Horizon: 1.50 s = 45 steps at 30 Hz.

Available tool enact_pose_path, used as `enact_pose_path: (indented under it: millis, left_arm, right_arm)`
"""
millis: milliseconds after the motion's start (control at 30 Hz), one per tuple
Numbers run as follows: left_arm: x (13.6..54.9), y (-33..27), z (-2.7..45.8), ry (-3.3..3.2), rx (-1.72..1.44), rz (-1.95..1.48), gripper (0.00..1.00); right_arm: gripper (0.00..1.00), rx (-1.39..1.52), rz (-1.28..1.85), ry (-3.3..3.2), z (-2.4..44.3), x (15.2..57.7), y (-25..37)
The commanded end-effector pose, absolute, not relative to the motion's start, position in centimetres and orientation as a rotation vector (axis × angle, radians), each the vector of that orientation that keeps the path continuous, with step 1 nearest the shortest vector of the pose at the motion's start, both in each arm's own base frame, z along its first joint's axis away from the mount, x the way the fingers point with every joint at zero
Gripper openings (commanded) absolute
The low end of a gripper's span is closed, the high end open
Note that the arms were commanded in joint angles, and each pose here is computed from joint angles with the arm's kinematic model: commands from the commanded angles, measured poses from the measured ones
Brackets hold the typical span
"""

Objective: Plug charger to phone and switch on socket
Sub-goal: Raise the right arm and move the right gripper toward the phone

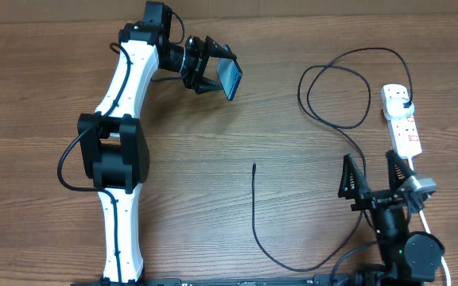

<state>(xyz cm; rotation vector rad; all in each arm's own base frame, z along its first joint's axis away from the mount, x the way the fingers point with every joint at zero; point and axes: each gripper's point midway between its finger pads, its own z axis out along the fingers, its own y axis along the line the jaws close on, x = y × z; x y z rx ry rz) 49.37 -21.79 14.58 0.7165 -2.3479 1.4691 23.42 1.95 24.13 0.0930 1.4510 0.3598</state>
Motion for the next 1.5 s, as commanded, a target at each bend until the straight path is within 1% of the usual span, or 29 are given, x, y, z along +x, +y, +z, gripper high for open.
enact_pose_path:
  millis: [0, 333, 733, 833, 1000, 1133, 1267, 1467]
  left_arm:
    - [49.8, -21.8, 16.3, -2.361, 0.651, 1.543, 0.04]
    - [49.8, -21.8, 16.3, -2.357, 0.659, 1.539, 0.04]
    - [50.0, -21.9, 16.4, -2.348, 0.682, 1.539, 0.04]
    - [50.1, -21.9, 16.3, -2.355, 0.686, 1.535, 0.04]
    - [50.1, -22.3, 15.6, -2.369, 0.743, 1.472, 0.04]
    - [49.8, -23.0, 15.4, -2.374, 0.749, 1.448, 0.04]
    - [49.6, -23.8, 14.9, -2.388, 0.774, 1.402, 0.04]
    - [49.0, -25.3, 14.1, -2.42, 0.788, 1.337, 0.04]
  right_arm:
    - [1.0, 0.102, 0.371, 1.449, 26.4, 23.2, 1.9]
    - [1.0, 0.127, 0.457, 1.726, 27.2, 26.6, 2.8]
    - [1.0, 0.08, 0.714, 2.013, 29.4, 32.7, 5.7]
    - [1.0, 0.068, 0.817, 2.088, 28.9, 33.9, 6.7]
    - [1.0, 0.078, 0.977, 2.206, 26.5, 35.5, 8.0]
    - [1.0, 0.105, 0.978, 2.246, 24.5, 36.9, 7.7]
    - [1.0, 0.13, 0.992, 2.25, 23.6, 38.0, 7.6]
    - [1.0, 0.184, 1.016, 2.279, 22.5, 38.5, 7.5]
